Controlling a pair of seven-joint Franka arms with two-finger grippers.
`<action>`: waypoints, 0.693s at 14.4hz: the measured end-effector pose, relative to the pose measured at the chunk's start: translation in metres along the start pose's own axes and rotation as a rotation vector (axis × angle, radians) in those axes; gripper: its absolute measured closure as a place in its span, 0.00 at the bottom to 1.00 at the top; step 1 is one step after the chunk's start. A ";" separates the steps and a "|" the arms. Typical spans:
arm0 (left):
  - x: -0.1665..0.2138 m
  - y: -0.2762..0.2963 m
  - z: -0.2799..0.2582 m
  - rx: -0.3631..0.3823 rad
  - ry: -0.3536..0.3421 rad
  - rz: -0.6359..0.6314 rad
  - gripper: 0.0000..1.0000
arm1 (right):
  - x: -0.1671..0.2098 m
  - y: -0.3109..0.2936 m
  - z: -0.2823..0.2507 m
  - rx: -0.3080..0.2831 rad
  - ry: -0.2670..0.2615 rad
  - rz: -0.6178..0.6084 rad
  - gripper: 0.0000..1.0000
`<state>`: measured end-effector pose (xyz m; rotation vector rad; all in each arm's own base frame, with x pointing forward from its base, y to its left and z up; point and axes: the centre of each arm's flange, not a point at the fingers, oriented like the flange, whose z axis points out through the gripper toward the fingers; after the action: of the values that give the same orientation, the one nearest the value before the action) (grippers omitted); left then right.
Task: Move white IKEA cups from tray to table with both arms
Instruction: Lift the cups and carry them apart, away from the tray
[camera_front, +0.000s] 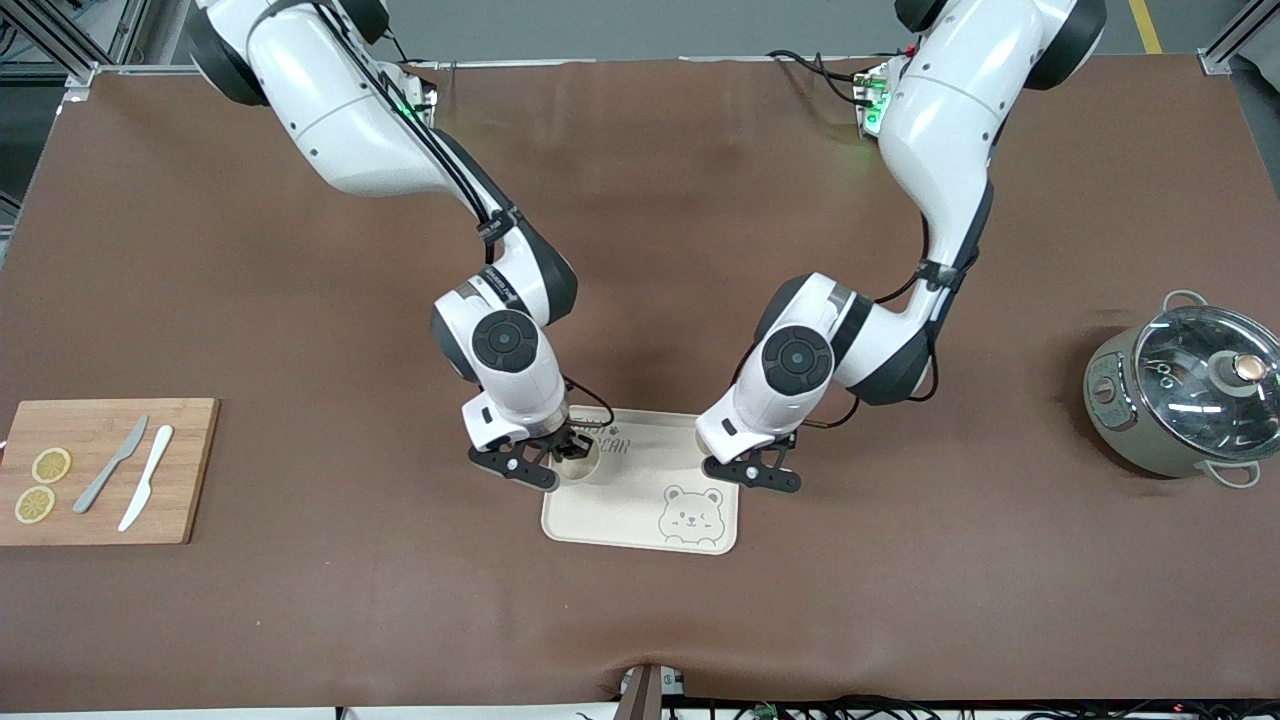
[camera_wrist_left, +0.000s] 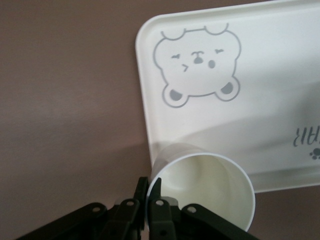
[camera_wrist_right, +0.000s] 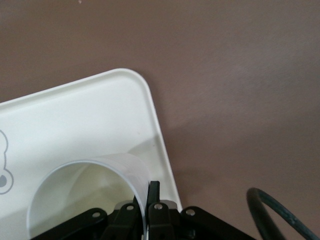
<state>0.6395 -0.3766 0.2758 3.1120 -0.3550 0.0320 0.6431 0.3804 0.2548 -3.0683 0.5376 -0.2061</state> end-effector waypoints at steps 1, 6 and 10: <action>0.000 -0.006 -0.010 0.022 -0.006 0.002 0.95 | 0.008 0.007 -0.008 -0.012 -0.002 -0.011 0.96; 0.002 -0.030 -0.040 0.047 -0.016 -0.023 0.95 | 0.047 0.077 -0.030 -0.055 -0.015 -0.122 0.96; 0.000 -0.042 -0.037 0.057 -0.040 -0.038 0.95 | 0.069 0.145 -0.036 -0.054 -0.048 -0.201 0.96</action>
<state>0.6485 -0.3352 0.3129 3.1794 -0.3006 -0.0206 0.6535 0.2209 0.2934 -3.1692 0.2364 -0.1226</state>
